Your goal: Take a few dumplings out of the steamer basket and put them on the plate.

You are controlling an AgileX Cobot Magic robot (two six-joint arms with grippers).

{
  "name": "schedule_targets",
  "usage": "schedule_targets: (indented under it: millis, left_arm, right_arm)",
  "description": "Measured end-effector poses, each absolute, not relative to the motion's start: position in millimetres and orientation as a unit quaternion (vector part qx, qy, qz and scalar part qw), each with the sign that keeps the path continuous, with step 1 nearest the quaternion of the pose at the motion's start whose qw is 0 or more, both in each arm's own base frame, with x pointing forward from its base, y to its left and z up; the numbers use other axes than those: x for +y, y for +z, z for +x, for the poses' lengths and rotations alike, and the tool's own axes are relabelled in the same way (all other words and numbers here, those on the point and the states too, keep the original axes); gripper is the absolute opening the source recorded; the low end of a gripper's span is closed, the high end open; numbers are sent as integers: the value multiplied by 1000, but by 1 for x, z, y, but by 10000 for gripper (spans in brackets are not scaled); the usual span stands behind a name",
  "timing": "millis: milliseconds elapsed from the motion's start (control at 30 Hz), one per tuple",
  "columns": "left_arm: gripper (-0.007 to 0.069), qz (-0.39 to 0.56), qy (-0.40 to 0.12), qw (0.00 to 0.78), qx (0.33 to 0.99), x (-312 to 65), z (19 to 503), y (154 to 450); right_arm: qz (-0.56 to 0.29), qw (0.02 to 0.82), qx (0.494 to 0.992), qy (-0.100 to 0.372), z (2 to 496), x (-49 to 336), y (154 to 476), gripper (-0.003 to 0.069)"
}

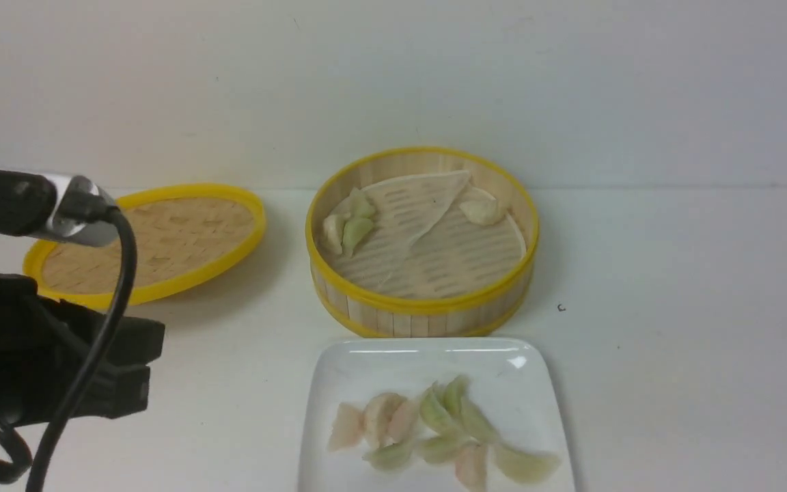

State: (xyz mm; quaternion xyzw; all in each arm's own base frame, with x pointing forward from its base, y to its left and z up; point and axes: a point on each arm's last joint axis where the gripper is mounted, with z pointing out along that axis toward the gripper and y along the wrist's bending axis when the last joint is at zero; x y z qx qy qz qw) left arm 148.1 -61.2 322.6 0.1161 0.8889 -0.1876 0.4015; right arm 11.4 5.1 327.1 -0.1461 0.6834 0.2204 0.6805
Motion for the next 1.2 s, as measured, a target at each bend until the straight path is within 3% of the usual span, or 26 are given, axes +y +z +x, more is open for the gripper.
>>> schedule_targets:
  millis: [167, 667, 967, 1100, 1200]
  left_arm:
    - [-6, 106, -195, 421, 879, -59, 142, 314]
    - [-6, 81, -229, 628, 739, -31, 44, 311]
    - [-6, 79, -247, 660, 705, -27, 27, 316]
    - [-6, 98, -217, 669, 704, -26, 29, 314]
    - [-6, 112, -155, 679, 709, -22, 36, 296]
  right_arm:
    - [-127, 669, 695, 231, 13, 5, 302, -14]
    - [-125, 669, 695, 230, 14, 5, 302, -15]
    - [-125, 669, 695, 230, 14, 5, 302, -15]
    - [-120, 667, 696, 236, 14, 5, 302, -15]
    - [-120, 667, 697, 236, 14, 5, 302, -15]
